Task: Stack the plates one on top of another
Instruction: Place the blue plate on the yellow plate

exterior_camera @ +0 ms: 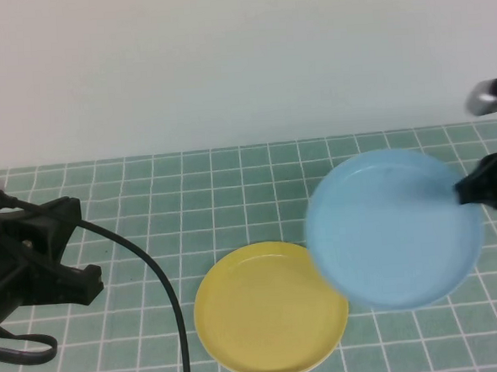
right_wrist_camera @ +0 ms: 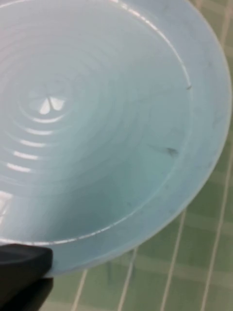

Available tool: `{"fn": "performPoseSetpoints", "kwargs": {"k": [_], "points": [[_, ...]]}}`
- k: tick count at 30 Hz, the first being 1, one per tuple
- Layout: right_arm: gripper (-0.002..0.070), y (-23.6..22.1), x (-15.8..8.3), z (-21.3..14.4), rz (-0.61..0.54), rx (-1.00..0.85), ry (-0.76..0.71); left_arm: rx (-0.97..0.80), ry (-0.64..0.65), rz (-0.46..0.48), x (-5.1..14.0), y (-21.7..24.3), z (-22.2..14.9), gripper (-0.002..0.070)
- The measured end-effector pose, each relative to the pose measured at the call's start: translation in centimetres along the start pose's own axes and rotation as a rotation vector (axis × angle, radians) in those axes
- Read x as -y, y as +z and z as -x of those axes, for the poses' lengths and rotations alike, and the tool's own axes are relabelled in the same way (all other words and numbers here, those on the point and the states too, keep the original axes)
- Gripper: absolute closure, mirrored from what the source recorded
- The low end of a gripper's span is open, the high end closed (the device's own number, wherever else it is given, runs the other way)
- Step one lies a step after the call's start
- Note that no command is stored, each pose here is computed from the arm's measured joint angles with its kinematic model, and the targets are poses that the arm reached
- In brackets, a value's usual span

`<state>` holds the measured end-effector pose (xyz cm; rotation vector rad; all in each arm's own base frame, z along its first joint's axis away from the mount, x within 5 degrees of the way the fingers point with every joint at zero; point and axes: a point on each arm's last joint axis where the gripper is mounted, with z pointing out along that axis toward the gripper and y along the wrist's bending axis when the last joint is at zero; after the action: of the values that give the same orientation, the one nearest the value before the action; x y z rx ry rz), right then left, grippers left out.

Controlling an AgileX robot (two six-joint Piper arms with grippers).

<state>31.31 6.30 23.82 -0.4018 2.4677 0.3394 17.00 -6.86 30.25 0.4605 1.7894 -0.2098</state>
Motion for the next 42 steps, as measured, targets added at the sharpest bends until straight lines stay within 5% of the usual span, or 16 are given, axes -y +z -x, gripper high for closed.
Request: {"fn": "performPoseSetpoints", "kwargs": {"k": [8, 12, 36, 42], "points": [[0.0663, 3.5, -8.6, 0.3, 0.166, -0.055, -0.186, 0.0, 0.004, 0.0, 0.0, 0.0, 0.0, 0.0676], [0.0663, 6.4, -10.8, 0.7, 0.204, -0.104, -0.185, 0.0, 0.004, 0.0, 0.0, 0.0, 0.0, 0.0676], [0.0661, 11.9, -10.5, 0.3, 0.188, -0.222, -0.239, 0.001, 0.015, 0.0, 0.0, 0.0, 0.0, 0.0676], [0.058, 11.9, -10.3, 0.3, 0.18, -0.22, -0.285, 0.0, 0.015, 0.0, 0.0, 0.0, 0.0, 0.0676]]}}
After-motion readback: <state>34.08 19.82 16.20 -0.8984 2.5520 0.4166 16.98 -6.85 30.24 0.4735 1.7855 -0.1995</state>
